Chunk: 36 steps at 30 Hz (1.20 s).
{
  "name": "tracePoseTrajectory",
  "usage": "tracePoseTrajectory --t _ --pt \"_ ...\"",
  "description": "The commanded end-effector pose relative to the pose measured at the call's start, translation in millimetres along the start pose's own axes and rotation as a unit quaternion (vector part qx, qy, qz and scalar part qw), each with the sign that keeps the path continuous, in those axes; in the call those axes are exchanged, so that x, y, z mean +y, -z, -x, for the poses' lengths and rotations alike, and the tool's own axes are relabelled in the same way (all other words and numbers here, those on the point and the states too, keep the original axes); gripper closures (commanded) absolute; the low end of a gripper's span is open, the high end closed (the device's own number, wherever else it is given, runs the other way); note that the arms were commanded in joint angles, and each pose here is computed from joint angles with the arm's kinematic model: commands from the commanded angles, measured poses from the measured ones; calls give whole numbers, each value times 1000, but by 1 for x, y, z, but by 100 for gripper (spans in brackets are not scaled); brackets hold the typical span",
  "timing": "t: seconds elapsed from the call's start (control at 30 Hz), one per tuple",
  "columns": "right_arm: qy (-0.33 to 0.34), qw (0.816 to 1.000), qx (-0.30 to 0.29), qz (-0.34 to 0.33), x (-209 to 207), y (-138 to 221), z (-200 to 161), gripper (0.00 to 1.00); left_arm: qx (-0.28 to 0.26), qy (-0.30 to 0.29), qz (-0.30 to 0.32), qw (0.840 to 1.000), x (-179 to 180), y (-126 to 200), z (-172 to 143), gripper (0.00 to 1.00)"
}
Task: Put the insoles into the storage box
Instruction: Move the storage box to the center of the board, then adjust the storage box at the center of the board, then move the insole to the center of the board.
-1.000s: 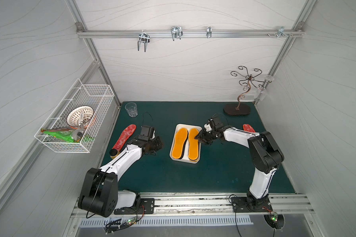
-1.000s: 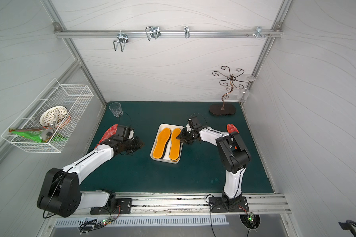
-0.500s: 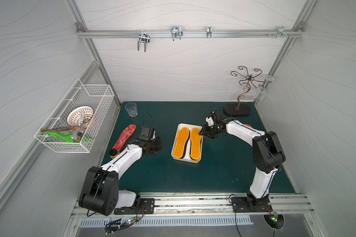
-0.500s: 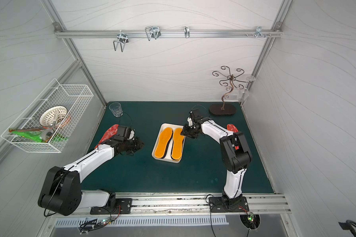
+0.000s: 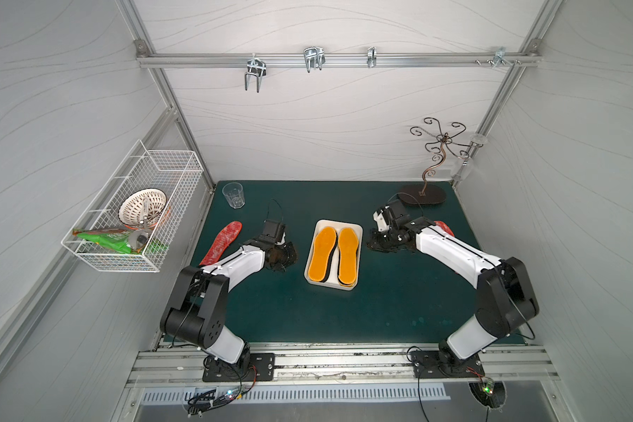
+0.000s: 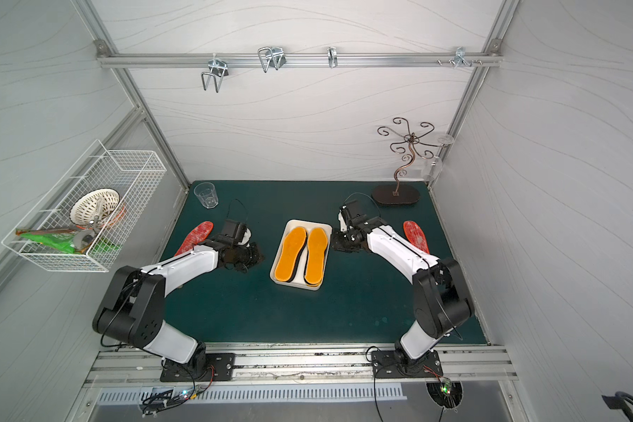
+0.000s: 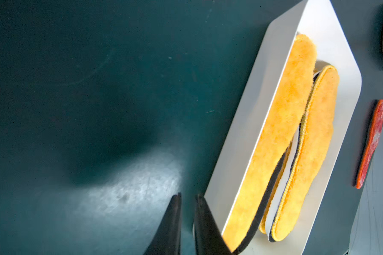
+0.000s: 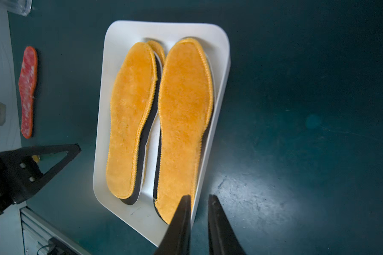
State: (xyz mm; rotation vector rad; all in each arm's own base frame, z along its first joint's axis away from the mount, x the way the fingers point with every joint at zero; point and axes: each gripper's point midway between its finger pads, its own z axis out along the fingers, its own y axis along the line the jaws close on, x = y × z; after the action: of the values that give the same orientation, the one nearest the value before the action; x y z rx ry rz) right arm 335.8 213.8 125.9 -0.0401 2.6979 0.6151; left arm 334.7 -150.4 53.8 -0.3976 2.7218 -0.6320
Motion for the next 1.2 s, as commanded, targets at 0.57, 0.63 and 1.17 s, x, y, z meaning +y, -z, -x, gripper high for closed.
tracePoseTrajectory --t 0.57,0.63,1.17 --pt "-58 998 -23 10 -37 18 17 73 -10 -48 43 998 -26 -9 -19 81" --pt "-57 998 -28 12 -35 21 18 72 -41 -35 63 997 -11 6 4 79" --pt "-45 996 -57 53 -25 25 19 72 -186 102 261 942 140 56 194 93"
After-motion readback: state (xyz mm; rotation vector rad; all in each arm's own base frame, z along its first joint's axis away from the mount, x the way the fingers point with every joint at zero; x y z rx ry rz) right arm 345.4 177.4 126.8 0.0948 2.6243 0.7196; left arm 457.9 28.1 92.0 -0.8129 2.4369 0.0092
